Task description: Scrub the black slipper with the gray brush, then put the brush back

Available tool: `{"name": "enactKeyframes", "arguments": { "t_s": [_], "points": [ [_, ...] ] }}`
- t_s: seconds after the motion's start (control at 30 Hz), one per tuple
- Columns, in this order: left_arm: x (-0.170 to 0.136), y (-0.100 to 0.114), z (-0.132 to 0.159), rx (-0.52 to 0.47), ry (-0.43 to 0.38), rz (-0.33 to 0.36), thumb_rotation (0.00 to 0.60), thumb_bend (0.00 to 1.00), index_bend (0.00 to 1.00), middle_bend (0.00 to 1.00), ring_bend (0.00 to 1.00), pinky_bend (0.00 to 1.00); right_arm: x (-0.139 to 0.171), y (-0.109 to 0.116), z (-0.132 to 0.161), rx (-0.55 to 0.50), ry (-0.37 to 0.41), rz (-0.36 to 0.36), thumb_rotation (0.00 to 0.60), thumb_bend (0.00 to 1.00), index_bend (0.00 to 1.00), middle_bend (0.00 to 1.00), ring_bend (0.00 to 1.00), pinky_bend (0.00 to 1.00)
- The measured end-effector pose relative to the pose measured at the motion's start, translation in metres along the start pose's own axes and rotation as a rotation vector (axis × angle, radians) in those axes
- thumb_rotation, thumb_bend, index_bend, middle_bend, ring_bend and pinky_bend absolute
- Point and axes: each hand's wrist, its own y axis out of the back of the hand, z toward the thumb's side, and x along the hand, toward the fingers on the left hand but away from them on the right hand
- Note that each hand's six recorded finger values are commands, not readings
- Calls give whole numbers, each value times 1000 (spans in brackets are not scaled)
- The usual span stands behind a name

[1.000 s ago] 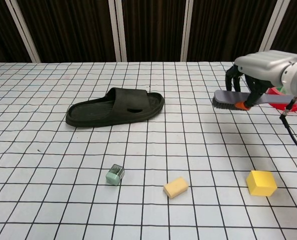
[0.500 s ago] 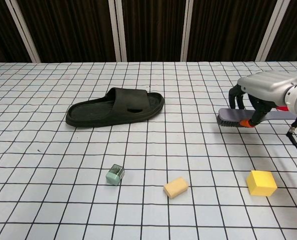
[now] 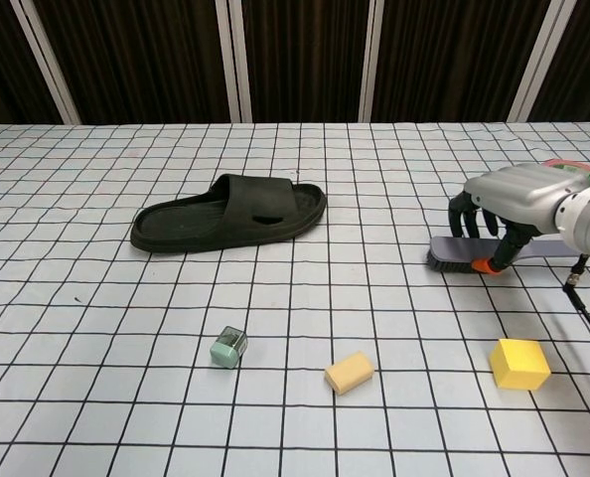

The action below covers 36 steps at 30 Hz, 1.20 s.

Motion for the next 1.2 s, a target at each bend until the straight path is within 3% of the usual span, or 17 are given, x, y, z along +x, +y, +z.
{"name": "enactKeyframes", "arguments": {
  "t_s": [0.17,0.27,0.63,0.8,1.0,1.2],
  "points": [
    [0,0,0,-6,-1,1,600,106,0,0,0,17,2,-1,0,19,1,18,600,635,184,329,338,476],
    [0,-1,-1,-11,2,-6,600,107,0,0,0,17,3,0,0,30,2,31,600,635,134,296,314,456],
    [0,2,-2,-19,3,-4,599,106,0,0,0,18,9,1,0,45,0,63,600,640,109,274,299,445],
    [0,3,-2,-19,1,-1,599,107,0,0,0,18,13,6,1,39,0,54,600,640,73,242,256,384],
    [-4,7,0,-17,-7,16,600,107,0,0,0,17,27,20,1,16,2,6,600,581,1,142,128,221],
    [-14,12,4,-11,-22,47,600,107,0,0,0,17,74,42,-12,3,-18,-122,600,502,0,70,36,122]
  ]
}}
